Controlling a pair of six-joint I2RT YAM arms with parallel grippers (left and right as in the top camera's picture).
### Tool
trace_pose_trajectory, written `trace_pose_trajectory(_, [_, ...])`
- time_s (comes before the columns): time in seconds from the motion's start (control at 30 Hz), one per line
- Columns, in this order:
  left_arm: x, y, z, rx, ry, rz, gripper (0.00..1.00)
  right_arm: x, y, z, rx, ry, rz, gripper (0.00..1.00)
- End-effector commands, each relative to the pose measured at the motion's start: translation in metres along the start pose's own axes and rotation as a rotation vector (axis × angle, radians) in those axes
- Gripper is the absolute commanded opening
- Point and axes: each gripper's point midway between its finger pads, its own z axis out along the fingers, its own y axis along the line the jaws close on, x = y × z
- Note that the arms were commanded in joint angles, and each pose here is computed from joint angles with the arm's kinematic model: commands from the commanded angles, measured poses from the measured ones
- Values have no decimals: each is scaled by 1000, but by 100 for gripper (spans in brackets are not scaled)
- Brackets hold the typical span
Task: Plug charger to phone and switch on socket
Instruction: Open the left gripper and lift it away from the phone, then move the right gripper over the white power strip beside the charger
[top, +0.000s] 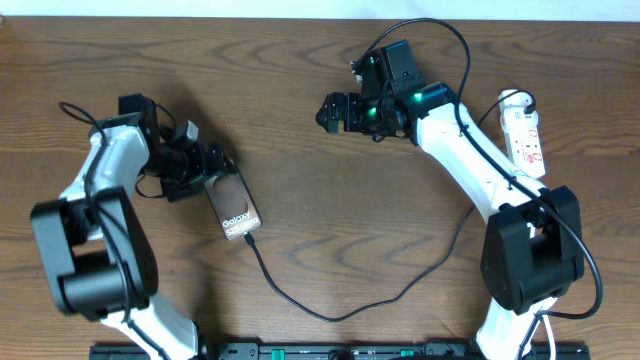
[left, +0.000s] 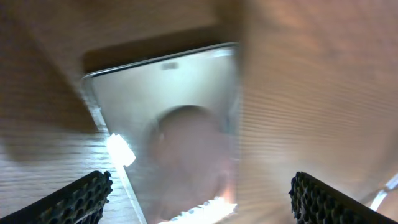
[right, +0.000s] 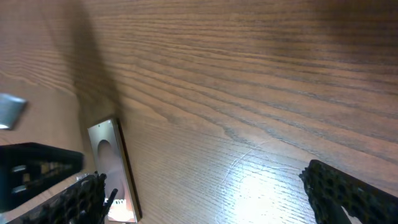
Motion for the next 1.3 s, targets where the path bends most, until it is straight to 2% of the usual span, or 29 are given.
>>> trace_pose_trajectory(0.0, [-3, -47, -36, 170, -101, 147, 94, -8, 8, -8, -2, -31, -49, 99])
trace_pose_trajectory(0.33, [8, -113, -150, 167, -495, 488, 94, -10, 3, -10, 4, -33, -42, 99])
trace_pose_trajectory(0.53, [16, -115, -214, -37, -754, 561, 94, -17, -11, -13, 52, -60, -27, 99])
trace_pose_trajectory(0.73, [21, -108, -238, -141, -849, 550, 94, -26, -34, -17, 163, -103, -16, 99])
trace_pose_trajectory(0.9, [17, -107, -246, -168, -886, 550, 94, -28, -51, -21, 260, -124, -9, 99])
trace_pose_trajectory(1.13, [7, -104, -259, -219, -949, 544, 95, -33, -65, -28, 286, -135, 9, 99])
trace_pose_trajectory(1.27, [6, -101, -260, -235, -956, 536, 94, -45, -87, -56, 295, -127, 79, 99])
